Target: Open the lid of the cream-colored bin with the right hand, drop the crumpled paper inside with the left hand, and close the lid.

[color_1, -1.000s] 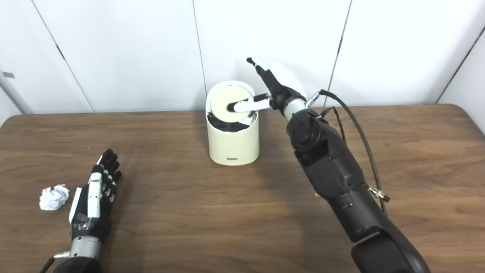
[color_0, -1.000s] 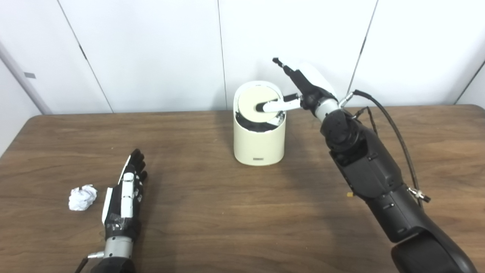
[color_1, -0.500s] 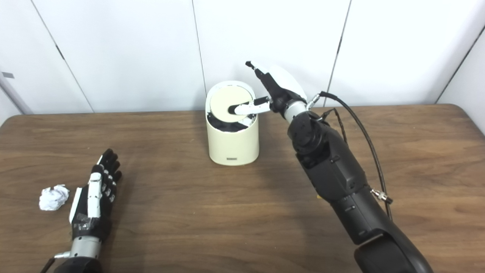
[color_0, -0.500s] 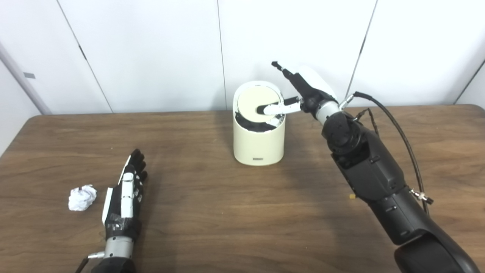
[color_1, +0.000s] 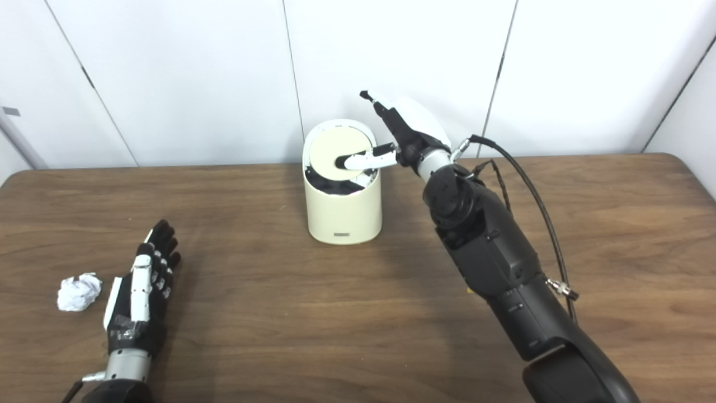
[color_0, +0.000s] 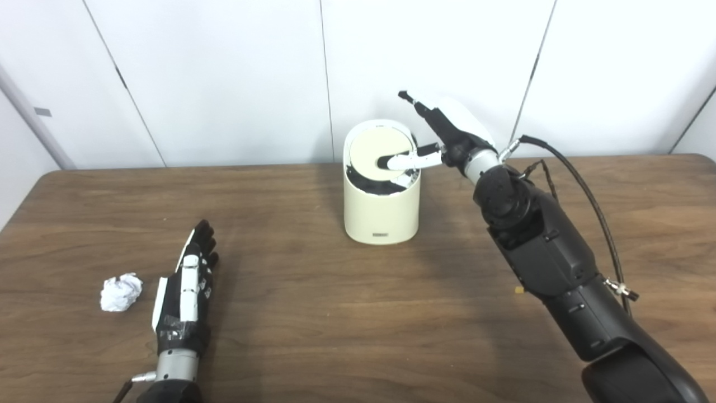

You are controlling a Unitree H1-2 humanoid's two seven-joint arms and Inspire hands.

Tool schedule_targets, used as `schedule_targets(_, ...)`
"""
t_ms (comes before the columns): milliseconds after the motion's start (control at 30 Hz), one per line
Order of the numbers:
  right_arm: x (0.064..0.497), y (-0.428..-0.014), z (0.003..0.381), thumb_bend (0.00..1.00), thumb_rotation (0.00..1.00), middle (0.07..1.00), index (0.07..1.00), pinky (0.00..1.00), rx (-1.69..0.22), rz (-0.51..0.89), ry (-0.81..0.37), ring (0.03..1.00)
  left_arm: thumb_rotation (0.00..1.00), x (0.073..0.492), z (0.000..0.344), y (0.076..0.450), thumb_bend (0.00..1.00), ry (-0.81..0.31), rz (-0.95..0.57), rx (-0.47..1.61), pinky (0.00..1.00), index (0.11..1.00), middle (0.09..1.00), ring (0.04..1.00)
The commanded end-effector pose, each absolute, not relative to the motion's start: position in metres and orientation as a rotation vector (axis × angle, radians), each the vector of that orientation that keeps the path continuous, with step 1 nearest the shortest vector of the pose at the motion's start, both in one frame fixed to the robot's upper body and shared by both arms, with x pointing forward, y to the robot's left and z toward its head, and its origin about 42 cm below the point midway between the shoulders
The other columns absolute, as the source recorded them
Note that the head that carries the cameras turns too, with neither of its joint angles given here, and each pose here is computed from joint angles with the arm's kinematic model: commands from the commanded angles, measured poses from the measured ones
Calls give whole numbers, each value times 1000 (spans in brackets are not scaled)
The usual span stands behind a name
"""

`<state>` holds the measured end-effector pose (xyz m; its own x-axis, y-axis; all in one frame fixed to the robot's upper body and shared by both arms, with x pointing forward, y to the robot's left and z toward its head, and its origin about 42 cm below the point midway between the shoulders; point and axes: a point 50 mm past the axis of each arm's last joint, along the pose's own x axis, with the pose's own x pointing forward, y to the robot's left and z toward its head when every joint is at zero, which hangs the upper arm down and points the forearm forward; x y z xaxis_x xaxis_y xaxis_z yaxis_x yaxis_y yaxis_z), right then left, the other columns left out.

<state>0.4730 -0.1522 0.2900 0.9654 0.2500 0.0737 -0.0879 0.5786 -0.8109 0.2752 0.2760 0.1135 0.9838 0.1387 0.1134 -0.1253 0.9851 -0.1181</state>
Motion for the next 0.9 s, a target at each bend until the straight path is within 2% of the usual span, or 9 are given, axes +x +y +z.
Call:
schedule_targets(0, 479, -147, 313, 828, 347, 961, 949, 978, -987, 189, -260, 974, 943, 270, 107, 267, 435, -114, 141, -125, 1000, 974, 974, 995)
schedule_targets(67, 481, -147, 314, 838, 334, 963, 951, 988, -1004, 190, -259, 977, 938, 270, 108, 267, 436, -114, 144, -126, 1000, 971, 970, 993)
schedule_targets(333, 481, -145, 317, 872, 149, 973, 963, 1000, -1035, 198, -252, 995, 947, 269, 108, 268, 433, -116, 141, -130, 1000, 977, 973, 997)
schedule_targets(500, 481, -146, 316, 863, 111, 975, 963, 1000, -1040, 198, -250, 998, 947, 269, 108, 267, 426, -122, 146, -135, 1000, 976, 972, 994)
schedule_targets(633, 480, -146, 314, 855, 150, 969, 956, 1000, -1032, 192, -255, 993, 944, 269, 107, 267, 427, -121, 147, -133, 1000, 978, 976, 995)
schedule_targets(867, 478, -147, 314, 803, 309, 954, 941, 980, -969, 164, -298, 970, 936, 267, 105, 267, 432, -112, 149, -134, 1000, 978, 973, 996)
